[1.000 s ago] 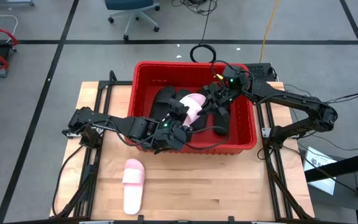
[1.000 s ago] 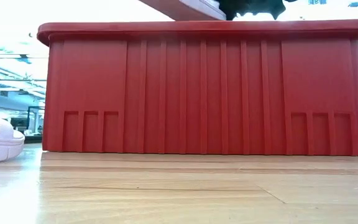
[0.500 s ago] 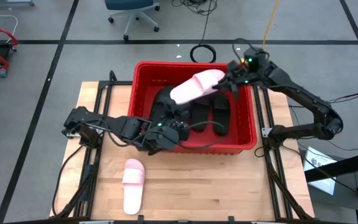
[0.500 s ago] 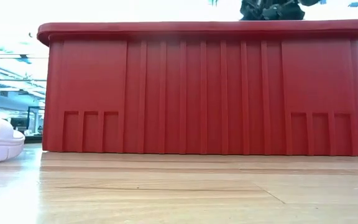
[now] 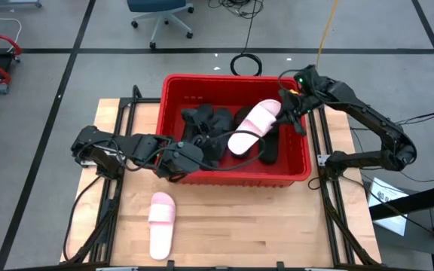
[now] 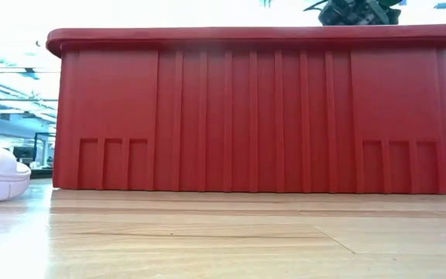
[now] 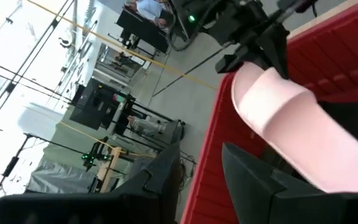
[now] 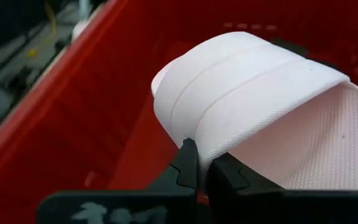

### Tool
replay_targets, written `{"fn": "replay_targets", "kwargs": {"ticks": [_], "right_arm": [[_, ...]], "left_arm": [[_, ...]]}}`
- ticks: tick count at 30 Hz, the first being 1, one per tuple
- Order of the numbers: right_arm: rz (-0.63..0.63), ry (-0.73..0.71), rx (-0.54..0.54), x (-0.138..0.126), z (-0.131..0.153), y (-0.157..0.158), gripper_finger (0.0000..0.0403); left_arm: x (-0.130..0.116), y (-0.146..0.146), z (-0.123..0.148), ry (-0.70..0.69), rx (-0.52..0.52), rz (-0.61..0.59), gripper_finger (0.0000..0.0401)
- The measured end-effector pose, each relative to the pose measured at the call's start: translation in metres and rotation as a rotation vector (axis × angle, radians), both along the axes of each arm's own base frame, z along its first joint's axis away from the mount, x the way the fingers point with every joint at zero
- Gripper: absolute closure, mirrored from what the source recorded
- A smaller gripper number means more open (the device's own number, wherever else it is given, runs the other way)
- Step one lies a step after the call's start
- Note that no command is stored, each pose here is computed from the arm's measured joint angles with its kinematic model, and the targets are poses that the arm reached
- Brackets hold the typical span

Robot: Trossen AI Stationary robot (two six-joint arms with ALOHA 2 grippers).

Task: Pick and place slides into bin
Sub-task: Put the pink slide into the red bin

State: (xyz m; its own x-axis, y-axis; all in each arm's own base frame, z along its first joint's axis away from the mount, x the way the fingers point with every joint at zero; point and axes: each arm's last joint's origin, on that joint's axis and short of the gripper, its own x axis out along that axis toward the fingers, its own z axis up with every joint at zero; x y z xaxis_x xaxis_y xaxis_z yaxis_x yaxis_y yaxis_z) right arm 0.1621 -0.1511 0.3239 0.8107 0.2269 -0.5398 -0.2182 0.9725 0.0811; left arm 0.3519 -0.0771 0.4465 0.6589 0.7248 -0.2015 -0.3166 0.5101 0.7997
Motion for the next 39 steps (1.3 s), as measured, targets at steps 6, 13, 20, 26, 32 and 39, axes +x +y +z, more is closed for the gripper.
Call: {"fn": "replay_targets", "kwargs": {"ticks": [6, 13, 20, 26, 32, 39], "right_arm": [[0.086, 0.01, -0.14, 0.001, -0.005, -0.002, 0.04], [0.171, 0.062, -0.195, 0.015, -0.018, -0.003, 0.0399], [0.281, 0.17, -0.314, 0.028, -0.034, -0.001, 0.0399], [0.339, 0.168, -0.374, 0.034, -0.041, -0.006, 0.0399], [0.345, 0.21, -0.377, 0.045, -0.056, -0.016, 0.0399], [0.343, 0.205, -0.418, 0.055, -0.065, -0.025, 0.0399]], "left_arm": [[-0.001, 0.001, 0.001, -0.023, -0.02, 0.003, 0.0272], [0.0, 0.002, 0.001, -0.03, -0.025, 0.007, 0.0272], [0.001, 0.006, 0.001, -0.064, -0.054, 0.028, 0.0272], [0.001, 0.008, 0.001, -0.077, -0.066, 0.038, 0.0272], [0.001, 0.008, 0.001, -0.082, -0.071, 0.039, 0.0272], [0.001, 0.008, 0.001, -0.083, -0.071, 0.039, 0.0272]]}}
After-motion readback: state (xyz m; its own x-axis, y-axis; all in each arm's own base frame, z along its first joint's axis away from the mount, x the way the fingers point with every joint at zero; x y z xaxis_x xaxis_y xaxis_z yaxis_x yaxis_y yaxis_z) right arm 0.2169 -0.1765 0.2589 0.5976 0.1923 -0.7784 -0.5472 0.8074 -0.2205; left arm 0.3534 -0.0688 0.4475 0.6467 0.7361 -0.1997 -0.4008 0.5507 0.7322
